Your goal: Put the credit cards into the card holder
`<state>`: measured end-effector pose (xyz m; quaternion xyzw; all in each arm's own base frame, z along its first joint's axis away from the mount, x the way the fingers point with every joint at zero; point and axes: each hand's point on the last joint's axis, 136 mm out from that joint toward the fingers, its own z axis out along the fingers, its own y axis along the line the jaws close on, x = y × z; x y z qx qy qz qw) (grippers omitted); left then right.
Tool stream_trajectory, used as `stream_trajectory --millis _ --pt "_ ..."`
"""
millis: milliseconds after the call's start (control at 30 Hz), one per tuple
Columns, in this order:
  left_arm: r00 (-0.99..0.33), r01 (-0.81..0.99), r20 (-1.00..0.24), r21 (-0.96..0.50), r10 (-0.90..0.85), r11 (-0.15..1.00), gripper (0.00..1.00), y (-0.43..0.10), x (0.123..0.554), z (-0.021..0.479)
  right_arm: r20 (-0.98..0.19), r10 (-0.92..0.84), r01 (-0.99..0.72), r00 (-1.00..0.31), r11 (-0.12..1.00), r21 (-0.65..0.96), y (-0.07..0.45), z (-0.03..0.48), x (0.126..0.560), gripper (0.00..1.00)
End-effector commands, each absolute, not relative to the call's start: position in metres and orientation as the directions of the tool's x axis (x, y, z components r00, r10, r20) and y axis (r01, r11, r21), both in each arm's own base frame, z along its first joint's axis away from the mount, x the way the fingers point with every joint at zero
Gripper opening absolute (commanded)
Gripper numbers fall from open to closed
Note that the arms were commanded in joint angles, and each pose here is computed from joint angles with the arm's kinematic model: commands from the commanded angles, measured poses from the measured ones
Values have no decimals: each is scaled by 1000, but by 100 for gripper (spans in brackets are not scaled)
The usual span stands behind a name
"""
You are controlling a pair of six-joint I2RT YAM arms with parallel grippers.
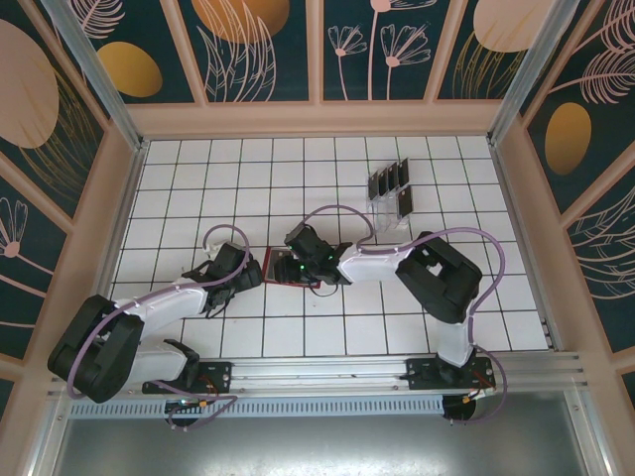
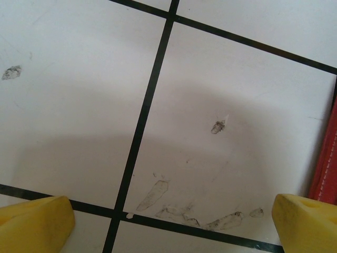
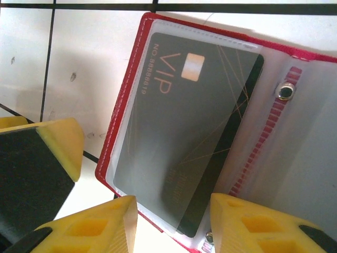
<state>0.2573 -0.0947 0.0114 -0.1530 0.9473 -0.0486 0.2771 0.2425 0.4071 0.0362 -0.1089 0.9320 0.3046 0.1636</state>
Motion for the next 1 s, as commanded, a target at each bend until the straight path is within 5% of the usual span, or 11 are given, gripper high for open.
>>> stream_trajectory --millis 0,967 --pt "-857 -225 -410 -250 -314 942 99 -114 243 -14 -366 -119 -317 -923 776 546 419 38 241 41" --pt "-844 -232 -424 -265 -329 936 99 -118 240 -7 -315 -2 -244 -949 638 731 417 57 235 43"
